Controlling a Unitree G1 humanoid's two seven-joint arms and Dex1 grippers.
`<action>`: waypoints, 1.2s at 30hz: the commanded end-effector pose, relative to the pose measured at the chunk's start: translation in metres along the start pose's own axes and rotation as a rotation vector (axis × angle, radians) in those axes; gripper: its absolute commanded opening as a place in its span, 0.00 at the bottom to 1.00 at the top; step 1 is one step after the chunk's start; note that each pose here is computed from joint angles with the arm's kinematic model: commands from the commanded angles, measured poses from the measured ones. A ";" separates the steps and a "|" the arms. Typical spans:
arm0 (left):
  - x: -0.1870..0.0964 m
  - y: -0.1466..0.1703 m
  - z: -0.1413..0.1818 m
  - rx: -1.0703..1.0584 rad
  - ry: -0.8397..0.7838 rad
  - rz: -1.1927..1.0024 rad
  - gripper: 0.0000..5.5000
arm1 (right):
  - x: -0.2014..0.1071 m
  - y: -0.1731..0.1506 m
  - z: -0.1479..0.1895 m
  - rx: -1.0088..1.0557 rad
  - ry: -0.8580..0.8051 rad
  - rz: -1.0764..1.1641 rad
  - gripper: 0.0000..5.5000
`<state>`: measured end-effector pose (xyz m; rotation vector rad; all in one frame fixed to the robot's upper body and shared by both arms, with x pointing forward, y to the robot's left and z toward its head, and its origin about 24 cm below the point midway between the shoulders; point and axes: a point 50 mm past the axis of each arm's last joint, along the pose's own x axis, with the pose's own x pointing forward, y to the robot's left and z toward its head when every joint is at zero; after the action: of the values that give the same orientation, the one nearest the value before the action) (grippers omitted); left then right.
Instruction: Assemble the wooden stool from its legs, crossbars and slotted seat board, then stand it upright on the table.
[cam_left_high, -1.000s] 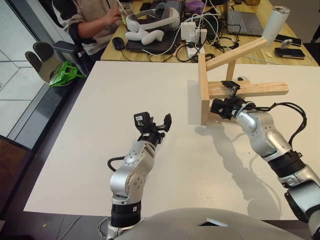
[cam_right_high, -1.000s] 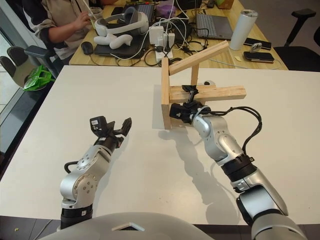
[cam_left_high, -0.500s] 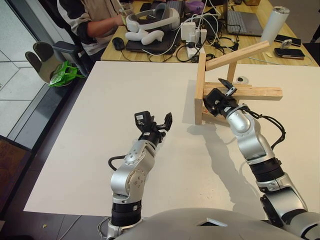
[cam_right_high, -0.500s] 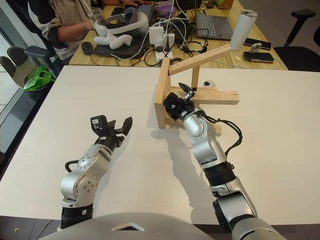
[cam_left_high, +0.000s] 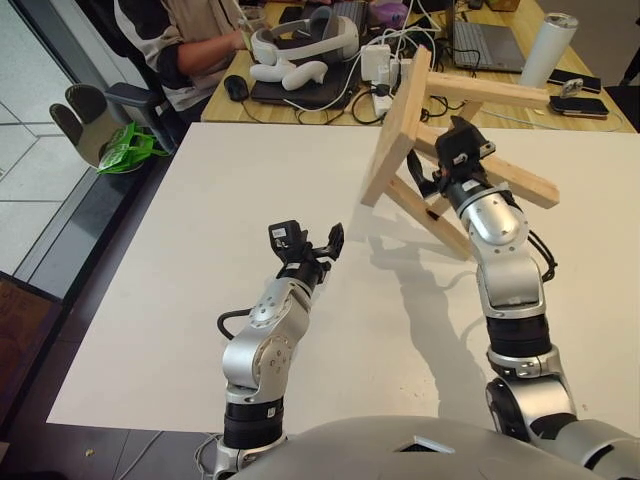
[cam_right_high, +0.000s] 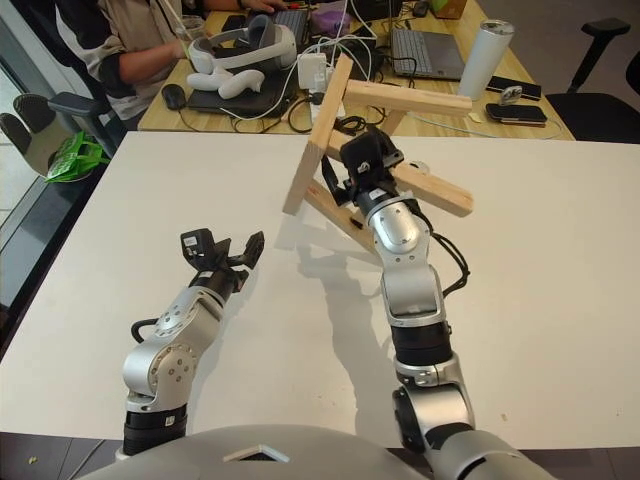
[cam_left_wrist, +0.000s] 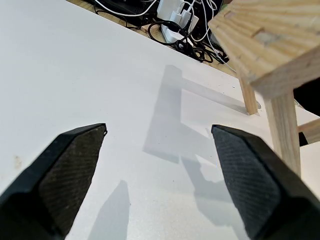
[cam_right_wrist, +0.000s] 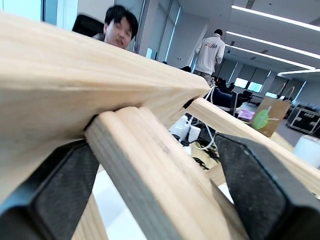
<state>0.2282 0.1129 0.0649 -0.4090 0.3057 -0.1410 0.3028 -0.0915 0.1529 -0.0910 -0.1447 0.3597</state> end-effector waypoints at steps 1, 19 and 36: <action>0.003 -0.003 0.003 -0.004 -0.018 0.008 0.71 | -0.001 0.017 -0.015 0.447 0.051 -0.013 0.68; -0.005 -0.009 0.014 0.120 -0.110 -0.014 0.71 | -0.045 -0.001 -0.029 0.440 0.066 -0.056 0.62; -0.051 -0.009 0.022 0.413 -0.347 0.061 0.71 | -0.160 -0.005 -0.026 0.158 0.034 -0.440 0.79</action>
<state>0.1890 0.1208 0.0994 -0.0220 -0.0553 -0.0628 0.1662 -0.1525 0.1076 0.0998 -0.1100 -0.0217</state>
